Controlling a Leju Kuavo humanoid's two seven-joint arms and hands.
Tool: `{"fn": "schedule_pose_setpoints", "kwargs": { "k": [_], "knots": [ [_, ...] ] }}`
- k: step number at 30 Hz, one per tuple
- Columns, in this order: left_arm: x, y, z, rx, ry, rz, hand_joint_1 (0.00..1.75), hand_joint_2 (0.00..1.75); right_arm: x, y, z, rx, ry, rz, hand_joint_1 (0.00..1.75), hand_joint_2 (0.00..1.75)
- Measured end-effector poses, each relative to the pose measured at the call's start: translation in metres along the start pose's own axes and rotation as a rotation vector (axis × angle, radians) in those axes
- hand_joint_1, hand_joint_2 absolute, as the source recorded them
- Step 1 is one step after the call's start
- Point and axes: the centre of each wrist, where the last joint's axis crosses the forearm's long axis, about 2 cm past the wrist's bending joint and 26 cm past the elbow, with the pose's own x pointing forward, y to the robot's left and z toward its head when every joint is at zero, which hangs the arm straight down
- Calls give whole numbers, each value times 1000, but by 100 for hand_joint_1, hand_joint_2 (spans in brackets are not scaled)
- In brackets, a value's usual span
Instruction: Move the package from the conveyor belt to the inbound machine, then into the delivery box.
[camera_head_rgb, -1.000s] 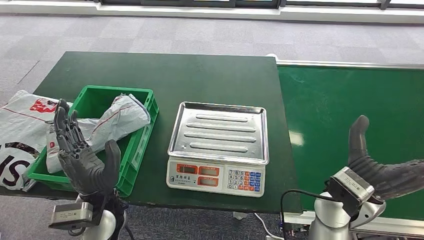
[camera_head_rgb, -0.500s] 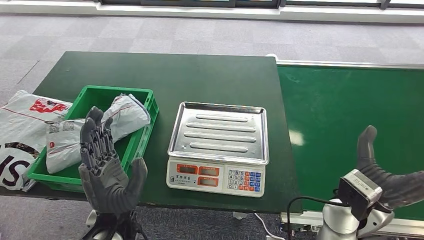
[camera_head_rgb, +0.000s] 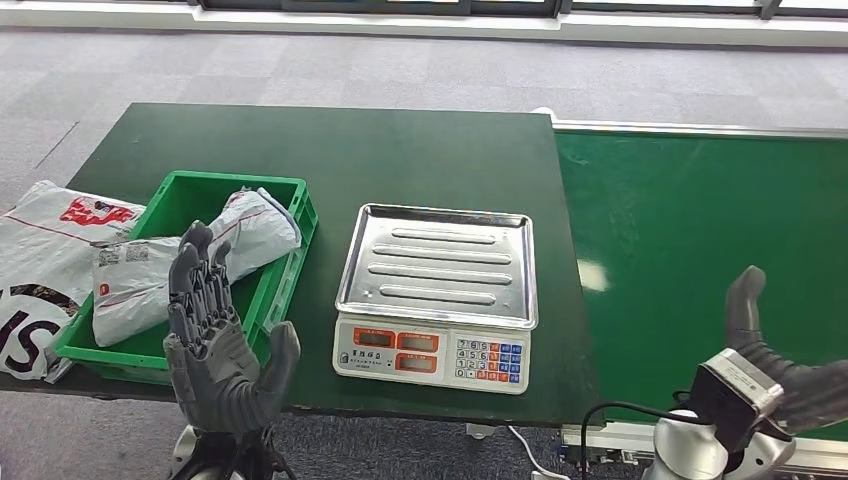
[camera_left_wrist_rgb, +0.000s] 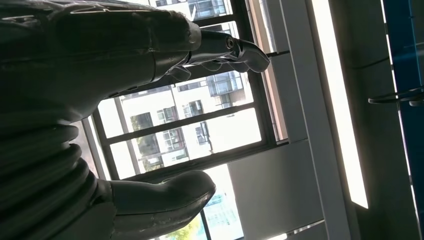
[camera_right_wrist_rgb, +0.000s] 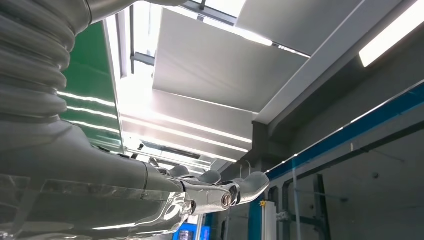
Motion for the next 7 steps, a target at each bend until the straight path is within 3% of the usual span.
{"fn": "schedule_pose_setpoints", "kwargs": {
  "k": [7],
  "knots": [
    [1, 0, 3, 22, 16, 0, 0, 175, -1, -1, 2, 4, 2, 3, 0, 175]
  ]
}}
